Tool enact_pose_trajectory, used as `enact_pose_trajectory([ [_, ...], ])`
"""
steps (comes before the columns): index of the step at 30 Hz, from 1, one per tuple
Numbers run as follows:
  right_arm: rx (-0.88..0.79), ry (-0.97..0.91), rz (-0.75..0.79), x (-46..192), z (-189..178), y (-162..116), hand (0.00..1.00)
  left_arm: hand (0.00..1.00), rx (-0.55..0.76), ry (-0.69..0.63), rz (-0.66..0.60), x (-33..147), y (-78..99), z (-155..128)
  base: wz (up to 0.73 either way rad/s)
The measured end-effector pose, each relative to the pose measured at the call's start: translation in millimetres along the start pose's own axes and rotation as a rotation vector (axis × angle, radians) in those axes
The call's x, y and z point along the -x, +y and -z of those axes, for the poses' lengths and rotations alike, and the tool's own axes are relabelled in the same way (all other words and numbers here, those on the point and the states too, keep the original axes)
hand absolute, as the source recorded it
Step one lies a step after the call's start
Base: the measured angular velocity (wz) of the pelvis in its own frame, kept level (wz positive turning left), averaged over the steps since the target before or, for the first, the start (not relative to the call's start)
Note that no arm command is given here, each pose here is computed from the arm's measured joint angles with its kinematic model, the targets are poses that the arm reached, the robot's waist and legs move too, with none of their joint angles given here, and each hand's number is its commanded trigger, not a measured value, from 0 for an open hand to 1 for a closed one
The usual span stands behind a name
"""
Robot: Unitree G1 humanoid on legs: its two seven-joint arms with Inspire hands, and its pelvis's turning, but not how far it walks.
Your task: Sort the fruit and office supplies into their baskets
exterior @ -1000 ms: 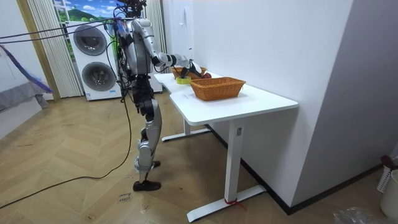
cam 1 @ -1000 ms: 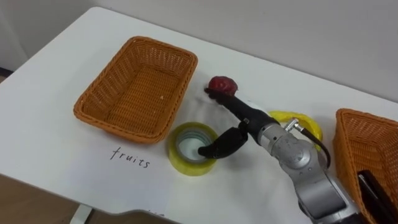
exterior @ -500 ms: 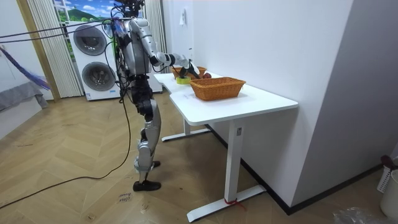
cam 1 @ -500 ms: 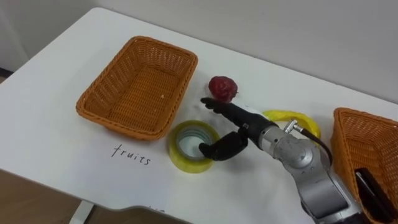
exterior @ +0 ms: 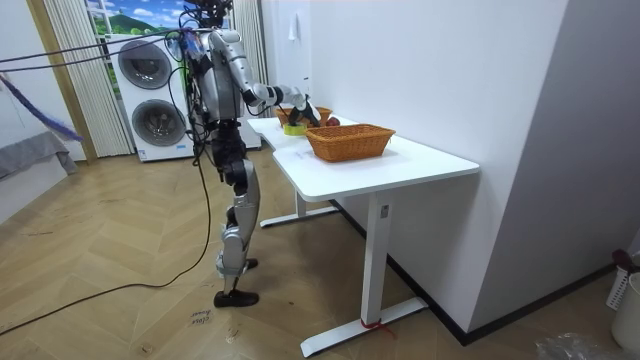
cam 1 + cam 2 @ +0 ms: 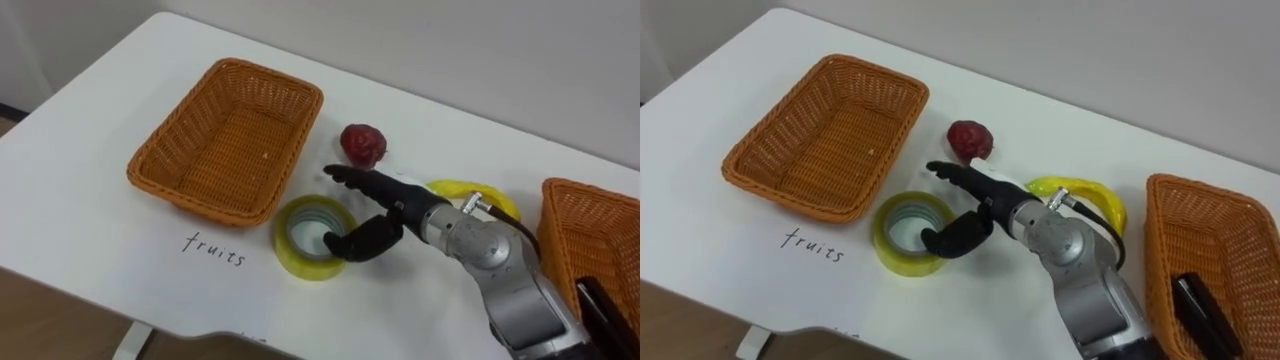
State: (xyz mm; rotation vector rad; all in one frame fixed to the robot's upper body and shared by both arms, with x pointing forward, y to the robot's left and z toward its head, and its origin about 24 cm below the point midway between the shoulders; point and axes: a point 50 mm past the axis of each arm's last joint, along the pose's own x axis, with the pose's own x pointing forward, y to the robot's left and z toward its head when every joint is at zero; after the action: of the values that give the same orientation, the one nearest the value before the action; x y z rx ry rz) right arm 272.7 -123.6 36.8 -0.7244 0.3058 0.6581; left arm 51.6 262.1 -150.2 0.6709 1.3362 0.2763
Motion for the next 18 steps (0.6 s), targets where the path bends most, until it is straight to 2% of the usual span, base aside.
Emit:
enact_pose_trajectory([
  [9,0.102,0.061,0.033,-0.4,2.3,-0.8,1.0,0.0,0.0,-0.001,0.017,-0.4,0.1,-0.3,0.02],
  [18,0.105,0.084,0.015,1.5,6.3,-1.8,1.0,0.0,-0.004,-0.003,0.012,-1.0,2.2,0.3,0.0],
])
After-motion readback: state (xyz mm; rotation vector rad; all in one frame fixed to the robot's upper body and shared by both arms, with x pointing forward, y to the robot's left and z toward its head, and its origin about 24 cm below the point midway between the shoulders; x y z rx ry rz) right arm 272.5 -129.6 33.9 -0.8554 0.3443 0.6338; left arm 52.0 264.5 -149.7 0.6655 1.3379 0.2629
